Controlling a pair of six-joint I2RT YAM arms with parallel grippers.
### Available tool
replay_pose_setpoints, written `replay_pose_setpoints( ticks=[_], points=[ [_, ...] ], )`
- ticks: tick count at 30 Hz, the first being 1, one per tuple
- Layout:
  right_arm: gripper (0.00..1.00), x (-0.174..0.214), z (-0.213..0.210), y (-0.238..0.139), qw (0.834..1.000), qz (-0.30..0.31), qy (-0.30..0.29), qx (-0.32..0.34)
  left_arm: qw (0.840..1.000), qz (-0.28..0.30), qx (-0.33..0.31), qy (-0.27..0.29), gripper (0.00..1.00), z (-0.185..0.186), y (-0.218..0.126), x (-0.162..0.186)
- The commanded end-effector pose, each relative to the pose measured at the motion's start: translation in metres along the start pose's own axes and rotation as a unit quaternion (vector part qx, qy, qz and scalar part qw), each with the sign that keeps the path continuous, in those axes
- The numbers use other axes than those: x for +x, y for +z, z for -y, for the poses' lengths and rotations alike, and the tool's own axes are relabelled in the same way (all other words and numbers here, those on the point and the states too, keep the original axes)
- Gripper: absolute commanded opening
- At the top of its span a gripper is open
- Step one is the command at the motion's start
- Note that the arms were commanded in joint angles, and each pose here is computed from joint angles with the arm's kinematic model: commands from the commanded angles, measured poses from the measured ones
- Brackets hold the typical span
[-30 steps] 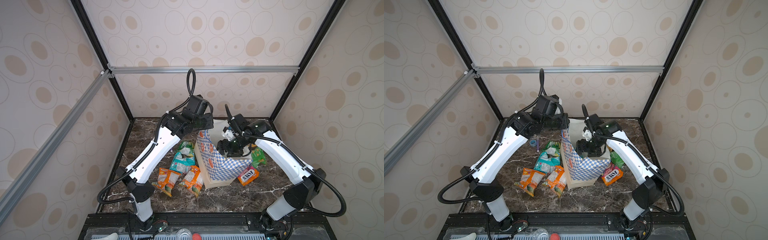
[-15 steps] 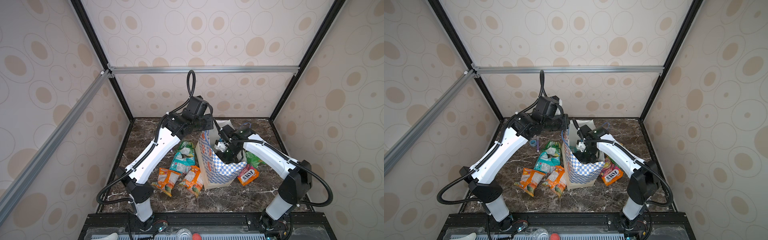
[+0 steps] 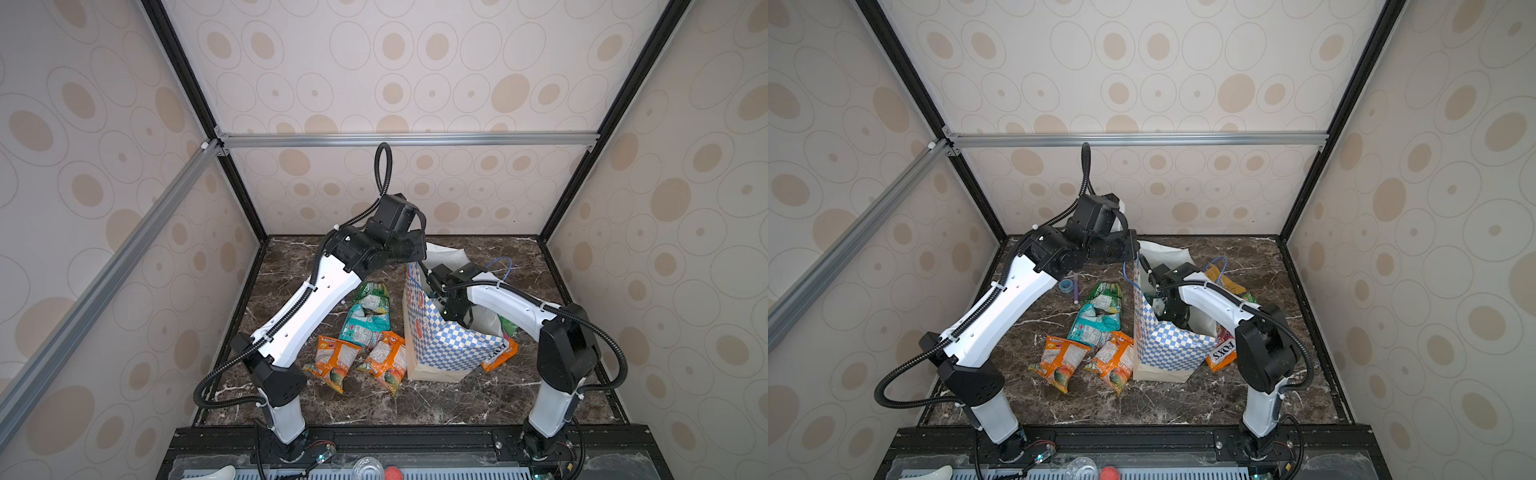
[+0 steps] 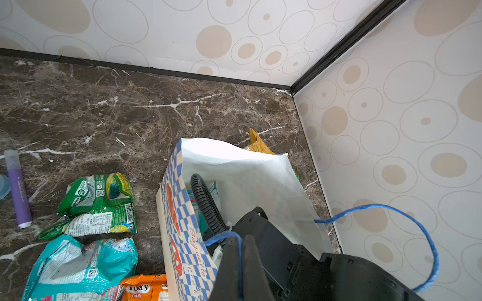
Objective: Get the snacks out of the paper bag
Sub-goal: 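Lower the right gripper into the bag and close it on the teal mint packet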
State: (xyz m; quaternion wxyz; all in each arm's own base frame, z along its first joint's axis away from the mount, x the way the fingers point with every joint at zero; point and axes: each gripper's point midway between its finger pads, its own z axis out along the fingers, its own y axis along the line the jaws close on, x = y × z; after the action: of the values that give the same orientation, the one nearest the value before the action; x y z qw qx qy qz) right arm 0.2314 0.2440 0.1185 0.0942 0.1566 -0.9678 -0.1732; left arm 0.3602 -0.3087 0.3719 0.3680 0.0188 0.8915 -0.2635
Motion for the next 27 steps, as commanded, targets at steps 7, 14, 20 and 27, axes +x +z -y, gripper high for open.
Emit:
replay_pose_setpoints(
  ticks=[7,14,20,27],
  points=[
    [0.96,0.028,0.019,0.04,0.998,-0.031,-0.036,0.047,0.999,0.031,0.012,-0.001,0.0,0.001,-0.02,-0.013],
    [0.92,0.038,0.02,0.061,0.994,-0.081,-0.043,0.052,1.0,0.027,0.011,0.001,0.0,0.0,-0.017,-0.009],
    [0.88,0.044,0.038,0.074,0.99,-0.105,-0.041,0.084,1.0,0.03,0.007,-0.001,0.0,-0.005,-0.021,-0.006],
    [0.63,0.044,0.046,0.096,0.989,-0.112,-0.058,0.077,0.999,0.03,0.012,-0.008,0.0,-0.007,-0.02,-0.002]
  ],
)
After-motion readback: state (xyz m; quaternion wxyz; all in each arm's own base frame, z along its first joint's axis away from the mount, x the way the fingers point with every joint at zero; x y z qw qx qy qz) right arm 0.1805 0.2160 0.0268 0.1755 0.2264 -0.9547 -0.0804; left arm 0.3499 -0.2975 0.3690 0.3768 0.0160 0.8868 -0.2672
